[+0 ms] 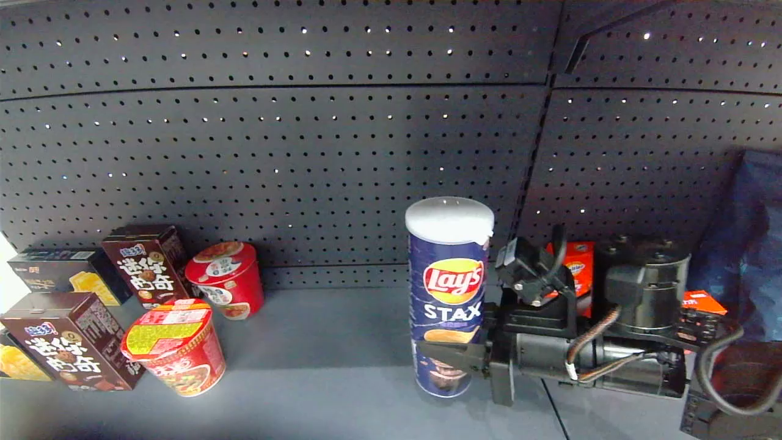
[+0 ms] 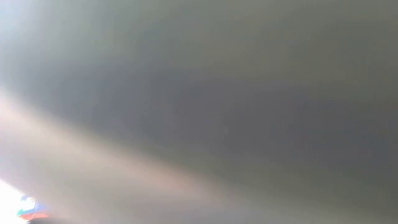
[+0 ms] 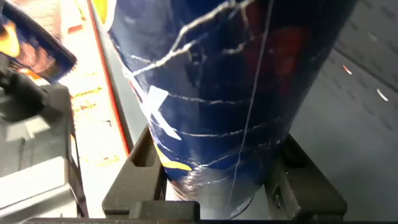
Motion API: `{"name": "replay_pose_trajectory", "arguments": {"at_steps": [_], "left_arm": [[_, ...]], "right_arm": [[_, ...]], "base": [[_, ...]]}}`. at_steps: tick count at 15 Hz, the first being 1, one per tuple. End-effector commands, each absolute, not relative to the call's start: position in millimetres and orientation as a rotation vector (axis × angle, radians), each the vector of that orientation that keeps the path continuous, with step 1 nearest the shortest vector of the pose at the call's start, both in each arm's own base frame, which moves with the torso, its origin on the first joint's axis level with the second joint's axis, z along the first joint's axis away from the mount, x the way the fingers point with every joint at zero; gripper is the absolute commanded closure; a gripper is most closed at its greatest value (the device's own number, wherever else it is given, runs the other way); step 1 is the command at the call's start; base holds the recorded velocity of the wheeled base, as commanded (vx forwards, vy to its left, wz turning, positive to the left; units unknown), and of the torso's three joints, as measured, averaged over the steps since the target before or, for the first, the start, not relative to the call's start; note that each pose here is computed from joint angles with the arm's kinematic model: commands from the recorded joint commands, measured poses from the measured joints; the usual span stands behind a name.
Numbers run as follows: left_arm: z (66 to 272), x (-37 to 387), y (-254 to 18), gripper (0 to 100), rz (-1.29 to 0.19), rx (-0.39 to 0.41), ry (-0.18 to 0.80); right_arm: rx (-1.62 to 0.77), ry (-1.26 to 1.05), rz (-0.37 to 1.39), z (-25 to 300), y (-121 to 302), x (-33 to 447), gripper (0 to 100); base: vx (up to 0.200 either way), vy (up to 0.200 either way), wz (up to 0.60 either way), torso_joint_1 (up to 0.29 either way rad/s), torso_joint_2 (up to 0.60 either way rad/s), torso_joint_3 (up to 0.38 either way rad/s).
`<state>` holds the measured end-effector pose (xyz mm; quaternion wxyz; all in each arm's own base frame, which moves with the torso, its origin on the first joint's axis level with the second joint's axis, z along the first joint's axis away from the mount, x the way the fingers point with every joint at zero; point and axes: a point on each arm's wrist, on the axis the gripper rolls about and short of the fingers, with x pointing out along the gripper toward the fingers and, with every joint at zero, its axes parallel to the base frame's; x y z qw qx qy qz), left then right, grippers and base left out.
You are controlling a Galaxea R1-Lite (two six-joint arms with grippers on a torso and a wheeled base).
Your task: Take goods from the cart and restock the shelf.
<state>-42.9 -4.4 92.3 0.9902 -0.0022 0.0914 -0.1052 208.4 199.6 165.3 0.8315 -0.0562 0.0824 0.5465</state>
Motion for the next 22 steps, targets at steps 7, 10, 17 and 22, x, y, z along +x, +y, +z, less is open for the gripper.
{"name": "replay_pose_trajectory", "arguments": {"at_steps": [7,10,17,22], "left_arm": [[92.3,-42.9,-4.3,100,-0.211,-0.002,0.183],[92.4,-42.9,-4.3,100,-0.206,-0.004,0.182],[92.4,-42.9,-4.2,100,-0.203,-0.004,0.182],[92.4,-42.9,-4.2,100,-0.203,-0.004,0.182]], "right_arm": [[-0.11,0.171,1.099,145.4,165.7,191.3,100],[-0.108,0.16,1.091,136.6,167.0,196.6,100],[-0.113,0.2,1.102,118.8,174.8,202.5,100],[-0.12,0.214,1.133,114.8,181.8,198.0,100]], "base": [[0.0,0.0,0.0,0.0,0.0,0.0],[0.0,0.0,0.0,0.0,0.0,0.0],[0.0,0.0,0.0,0.0,0.0,0.0],[0.0,0.0,0.0,0.0,0.0,0.0]]}}
